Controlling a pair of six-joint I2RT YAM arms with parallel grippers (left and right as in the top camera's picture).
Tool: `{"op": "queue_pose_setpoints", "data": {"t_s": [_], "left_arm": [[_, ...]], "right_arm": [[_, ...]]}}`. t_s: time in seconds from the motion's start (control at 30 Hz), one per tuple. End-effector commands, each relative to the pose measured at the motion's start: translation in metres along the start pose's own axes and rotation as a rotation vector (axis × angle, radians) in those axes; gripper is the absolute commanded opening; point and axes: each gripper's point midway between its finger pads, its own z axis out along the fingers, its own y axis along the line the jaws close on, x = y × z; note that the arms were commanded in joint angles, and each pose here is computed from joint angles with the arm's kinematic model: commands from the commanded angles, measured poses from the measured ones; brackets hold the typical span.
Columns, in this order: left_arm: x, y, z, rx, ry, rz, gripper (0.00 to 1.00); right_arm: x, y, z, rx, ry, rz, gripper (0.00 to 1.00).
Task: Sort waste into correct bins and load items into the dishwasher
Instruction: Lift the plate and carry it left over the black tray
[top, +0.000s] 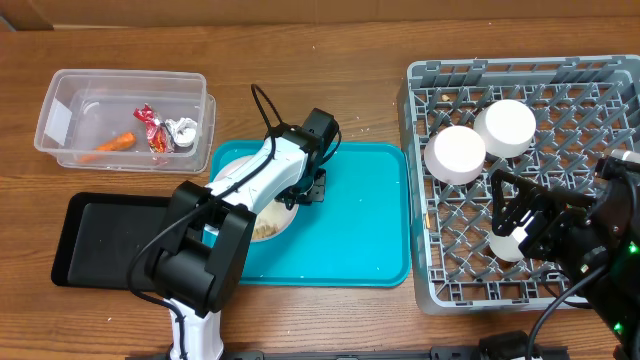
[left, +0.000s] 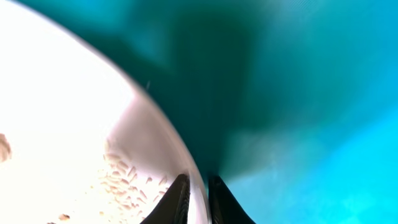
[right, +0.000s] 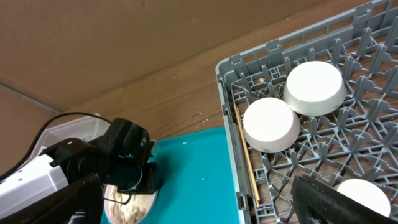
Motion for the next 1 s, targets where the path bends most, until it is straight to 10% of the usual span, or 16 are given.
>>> {"op": "queue_pose_setpoints", "data": {"t_s": [0.0,0.37,0.97], "left_arm": [[0.002,0.0,0.015,-0.008,0.004,0.125,0.13],[-0.012,-0.001,0.01,-0.139,-0.099,0.26,0.26],[-0.014,-0.003,0.007,-0.189,-0.129,0.281,0.04]], "right_arm": [[-0.004,-0.001,-0.004,0.008,-0.022,0.001,1.0],[-0.004,-0.001,-0.004,0.008,-0.023,0.001,1.0],[-0.004,-0.002,-0.004,0.009,-0.023,0.001,1.0]]}}
